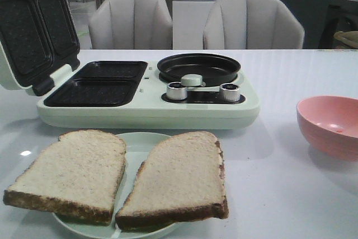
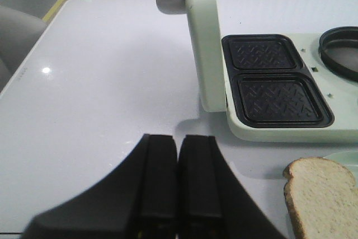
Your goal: Make breakfast with bread and shrimp
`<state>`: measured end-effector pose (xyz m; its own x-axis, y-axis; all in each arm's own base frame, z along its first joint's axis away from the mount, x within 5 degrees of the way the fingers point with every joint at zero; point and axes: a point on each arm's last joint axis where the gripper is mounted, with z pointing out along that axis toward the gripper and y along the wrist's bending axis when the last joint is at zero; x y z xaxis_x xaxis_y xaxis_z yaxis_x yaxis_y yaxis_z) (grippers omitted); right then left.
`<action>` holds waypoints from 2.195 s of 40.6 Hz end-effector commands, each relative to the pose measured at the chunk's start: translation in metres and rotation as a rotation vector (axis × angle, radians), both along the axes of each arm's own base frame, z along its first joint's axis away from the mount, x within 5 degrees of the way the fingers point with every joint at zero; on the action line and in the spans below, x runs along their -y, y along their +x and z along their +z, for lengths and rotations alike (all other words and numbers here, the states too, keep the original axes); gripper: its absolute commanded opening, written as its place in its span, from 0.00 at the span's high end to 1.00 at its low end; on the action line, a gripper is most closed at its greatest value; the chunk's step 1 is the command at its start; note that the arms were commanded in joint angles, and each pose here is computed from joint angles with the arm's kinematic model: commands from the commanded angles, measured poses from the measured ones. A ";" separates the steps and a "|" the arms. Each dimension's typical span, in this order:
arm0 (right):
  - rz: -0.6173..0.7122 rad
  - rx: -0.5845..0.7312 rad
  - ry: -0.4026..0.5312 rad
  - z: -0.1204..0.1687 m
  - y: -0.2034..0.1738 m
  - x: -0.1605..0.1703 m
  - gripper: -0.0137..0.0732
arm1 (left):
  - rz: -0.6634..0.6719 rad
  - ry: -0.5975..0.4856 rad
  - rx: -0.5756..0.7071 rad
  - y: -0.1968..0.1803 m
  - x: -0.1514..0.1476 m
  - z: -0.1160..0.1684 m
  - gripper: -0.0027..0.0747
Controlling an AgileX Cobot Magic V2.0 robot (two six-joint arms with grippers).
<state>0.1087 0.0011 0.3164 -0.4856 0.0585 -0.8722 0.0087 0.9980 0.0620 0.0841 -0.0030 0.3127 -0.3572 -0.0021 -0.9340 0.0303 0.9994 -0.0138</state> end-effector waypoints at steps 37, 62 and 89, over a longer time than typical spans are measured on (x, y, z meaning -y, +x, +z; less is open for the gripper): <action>-0.010 -0.008 -0.004 0.002 0.033 0.002 0.23 | -0.742 0.491 -0.084 0.021 0.072 -0.037 0.28; -0.010 -0.008 -0.004 0.002 0.033 0.002 0.23 | -0.871 1.195 -0.173 0.039 0.148 -0.119 0.31; -0.010 -0.008 -0.004 0.002 0.033 0.002 0.23 | -0.727 1.416 -0.205 0.069 0.171 -0.154 0.64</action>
